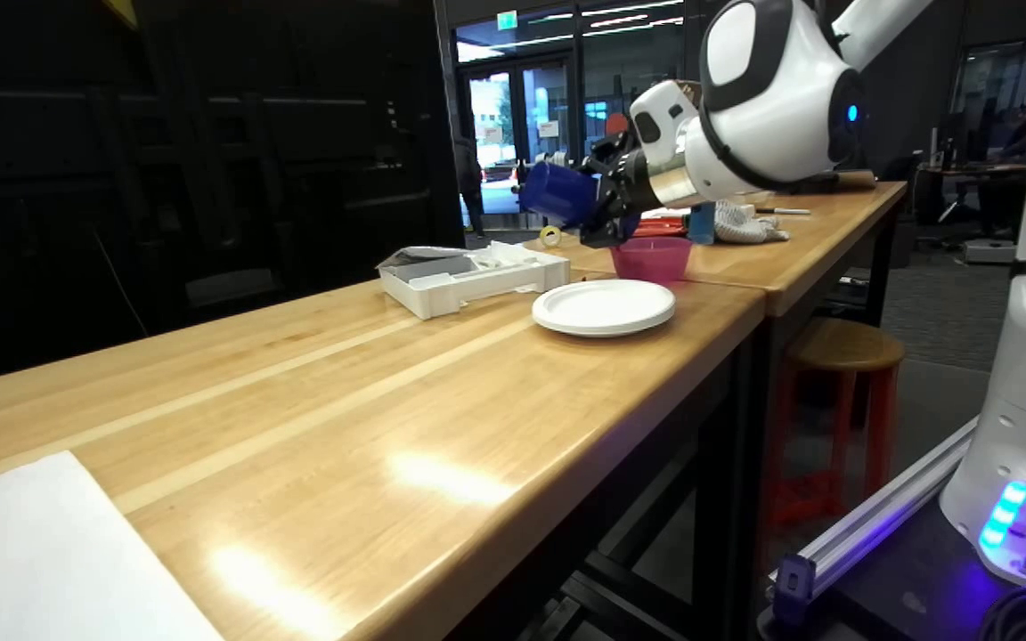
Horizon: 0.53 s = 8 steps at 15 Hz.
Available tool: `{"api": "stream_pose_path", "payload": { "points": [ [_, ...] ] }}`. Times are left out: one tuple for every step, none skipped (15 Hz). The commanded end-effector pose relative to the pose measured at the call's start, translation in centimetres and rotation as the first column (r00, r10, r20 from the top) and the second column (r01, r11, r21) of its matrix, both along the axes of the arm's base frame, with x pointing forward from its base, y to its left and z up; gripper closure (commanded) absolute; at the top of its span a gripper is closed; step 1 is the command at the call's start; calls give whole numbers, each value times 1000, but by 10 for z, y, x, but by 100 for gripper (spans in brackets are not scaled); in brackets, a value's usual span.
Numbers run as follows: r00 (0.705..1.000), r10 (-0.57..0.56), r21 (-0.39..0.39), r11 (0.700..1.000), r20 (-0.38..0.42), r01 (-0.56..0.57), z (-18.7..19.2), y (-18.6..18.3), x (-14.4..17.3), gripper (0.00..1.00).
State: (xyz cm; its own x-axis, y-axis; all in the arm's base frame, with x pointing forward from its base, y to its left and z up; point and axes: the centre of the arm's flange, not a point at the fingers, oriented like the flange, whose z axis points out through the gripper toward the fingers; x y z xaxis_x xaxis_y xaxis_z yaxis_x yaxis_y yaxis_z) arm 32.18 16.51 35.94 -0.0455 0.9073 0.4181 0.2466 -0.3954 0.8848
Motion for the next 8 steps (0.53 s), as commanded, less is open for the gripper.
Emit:
{"api": "stream_pose_path", "payload": {
  "points": [
    [1000,17,25,1000,15,-18,-5,-17,-26,42],
    [1000,21,30,999,15,-22,-6,-17,-27,42],
    [999,28,39,999,16,-29,-6,-17,-27,42],
    [1000,26,40,999,14,-26,-7,-16,-27,42],
    [999,28,42,999,15,-29,-7,-16,-28,42],
    [1000,26,41,999,16,-26,-7,-15,-28,42],
    [1000,25,40,999,16,-25,-7,-15,-29,42],
    [1000,20,38,999,18,-21,-7,-15,-29,42]
  ]
}}
